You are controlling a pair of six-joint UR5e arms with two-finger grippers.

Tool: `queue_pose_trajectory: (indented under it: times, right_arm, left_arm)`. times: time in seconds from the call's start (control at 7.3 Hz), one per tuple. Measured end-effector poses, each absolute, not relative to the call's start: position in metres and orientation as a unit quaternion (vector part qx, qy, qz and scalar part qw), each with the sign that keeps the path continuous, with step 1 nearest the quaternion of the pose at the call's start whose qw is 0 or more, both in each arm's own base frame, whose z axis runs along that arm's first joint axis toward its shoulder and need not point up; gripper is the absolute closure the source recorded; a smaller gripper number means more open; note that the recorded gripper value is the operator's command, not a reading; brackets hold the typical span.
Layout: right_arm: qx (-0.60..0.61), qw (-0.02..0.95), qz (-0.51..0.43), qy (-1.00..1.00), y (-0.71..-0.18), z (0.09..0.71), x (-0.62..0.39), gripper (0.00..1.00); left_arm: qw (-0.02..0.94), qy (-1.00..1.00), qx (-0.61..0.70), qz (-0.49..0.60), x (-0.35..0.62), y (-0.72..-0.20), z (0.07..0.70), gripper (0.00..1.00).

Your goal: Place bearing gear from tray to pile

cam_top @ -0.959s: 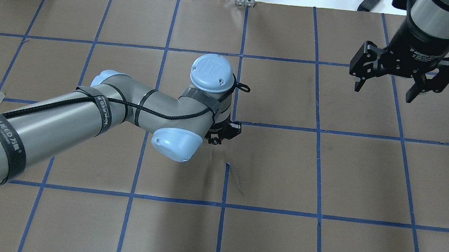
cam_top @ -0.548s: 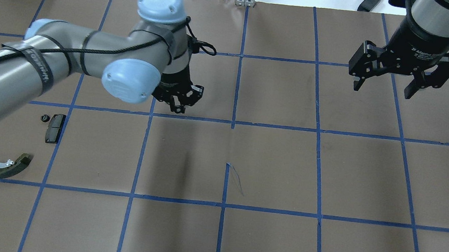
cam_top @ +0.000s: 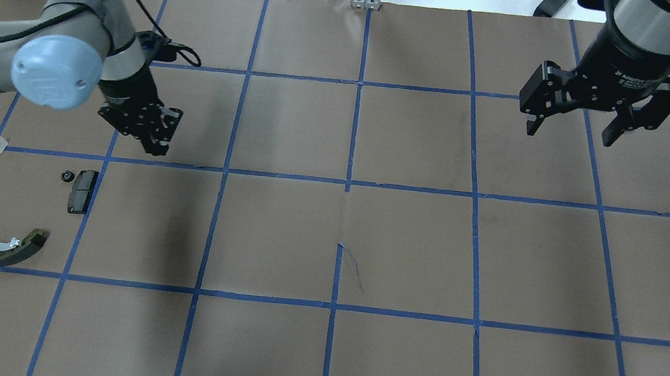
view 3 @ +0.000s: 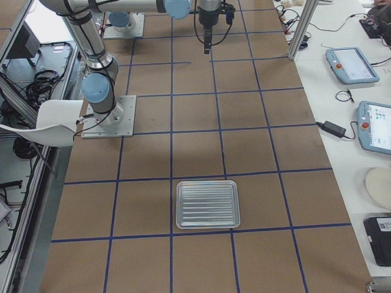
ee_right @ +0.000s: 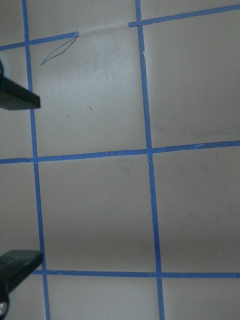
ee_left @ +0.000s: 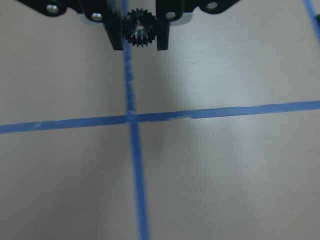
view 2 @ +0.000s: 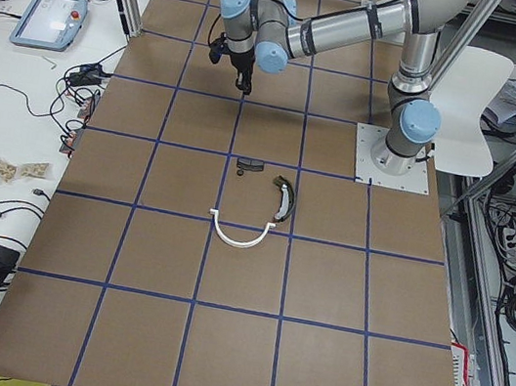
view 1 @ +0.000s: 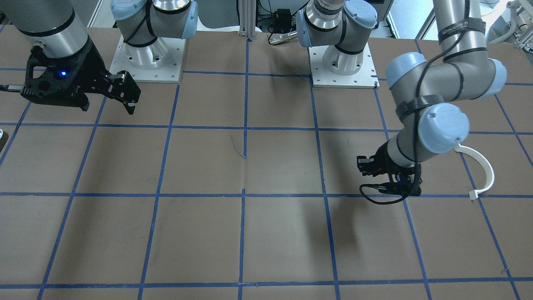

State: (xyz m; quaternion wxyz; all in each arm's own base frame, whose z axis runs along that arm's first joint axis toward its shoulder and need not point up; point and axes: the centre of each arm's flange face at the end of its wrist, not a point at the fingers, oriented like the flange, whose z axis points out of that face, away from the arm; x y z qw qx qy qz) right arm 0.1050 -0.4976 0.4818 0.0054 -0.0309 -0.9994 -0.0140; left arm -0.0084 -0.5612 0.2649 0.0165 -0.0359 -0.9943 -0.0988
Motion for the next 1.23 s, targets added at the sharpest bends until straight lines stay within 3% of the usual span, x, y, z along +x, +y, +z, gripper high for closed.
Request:
queue_pose_trajectory:
  times: [0.41,0.82,0.96,1.1,1.23]
  right_arm:
    - [-0.028,0.006,-0.015,-0.999,-0.497,0.482,0.107,0.0]
    - [-0.022,0.008,-0.018,-1.0,-0.497,0.479,0.108,0.0]
    - [-0.021,0.008,-0.019,-1.0,-0.497,0.477,0.108,0.0]
    - [-0.021,0.008,-0.019,-1.0,-0.498,0.476,0.107,0.0]
    - [-0.021,0.008,-0.019,-1.0,-0.499,0.475,0.108,0.0]
  left_arm:
    - [-0.012,-0.994,-0.055,-0.098,0.124,-0.553,0.229,1.0]
    - [-0.037,-0.995,-0.051,-0.081,0.17,-0.551,0.208,1.0]
    - [-0.041,-0.995,-0.045,-0.081,0.179,-0.549,0.204,0.9]
    - [-0.042,-0.995,-0.04,-0.083,0.188,-0.547,0.2,0.43]
    - [-0.041,-0.995,-0.038,-0.085,0.191,-0.545,0.197,0.02]
